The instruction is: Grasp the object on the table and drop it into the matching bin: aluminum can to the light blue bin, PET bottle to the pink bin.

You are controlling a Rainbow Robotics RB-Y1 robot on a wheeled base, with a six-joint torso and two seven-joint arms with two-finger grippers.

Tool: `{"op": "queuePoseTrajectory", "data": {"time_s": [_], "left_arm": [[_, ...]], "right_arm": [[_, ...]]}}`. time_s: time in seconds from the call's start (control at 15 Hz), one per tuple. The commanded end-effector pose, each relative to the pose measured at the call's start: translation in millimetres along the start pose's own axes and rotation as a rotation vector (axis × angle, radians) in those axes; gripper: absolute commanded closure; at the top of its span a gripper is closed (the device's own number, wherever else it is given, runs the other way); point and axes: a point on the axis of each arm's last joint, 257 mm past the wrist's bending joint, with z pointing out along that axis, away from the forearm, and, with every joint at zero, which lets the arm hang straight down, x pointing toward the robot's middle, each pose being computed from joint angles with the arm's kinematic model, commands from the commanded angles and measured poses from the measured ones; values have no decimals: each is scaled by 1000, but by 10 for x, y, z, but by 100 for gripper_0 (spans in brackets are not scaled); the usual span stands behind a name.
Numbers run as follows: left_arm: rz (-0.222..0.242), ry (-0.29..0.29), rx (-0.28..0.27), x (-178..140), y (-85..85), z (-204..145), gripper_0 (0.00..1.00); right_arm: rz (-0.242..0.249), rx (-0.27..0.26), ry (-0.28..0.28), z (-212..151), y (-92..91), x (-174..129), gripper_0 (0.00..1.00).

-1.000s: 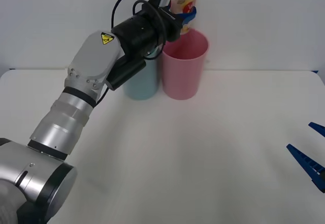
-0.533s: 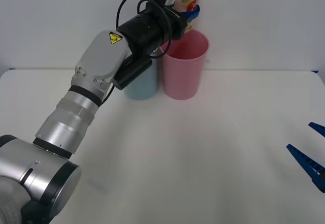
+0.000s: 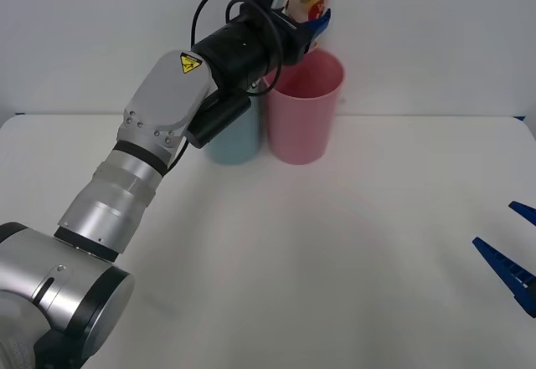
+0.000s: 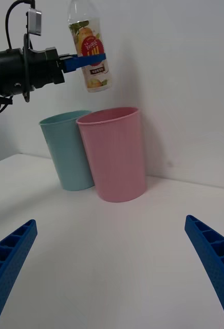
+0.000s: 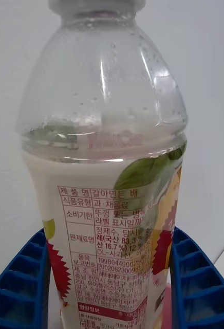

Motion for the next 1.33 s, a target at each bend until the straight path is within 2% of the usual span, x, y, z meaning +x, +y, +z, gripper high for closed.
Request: {"op": "queuePoseTrajectory", "data": {"time_s": [0.07,0.53,0.93,1.33], "left_arm": [[-9,-4,-7,-7,-11,10,0],[-37,-7,-21,30,32,-20,0],[-120,-26,-35,46,207,-142,0],[-191,-74,-50,27,456,-565,0]], "right_arm": [[0,0,0,0,0,0,0],[0,0,0,0,0,0,0],[0,0,0,0,0,0,0],[0,0,0,0,0,0,0]]}}
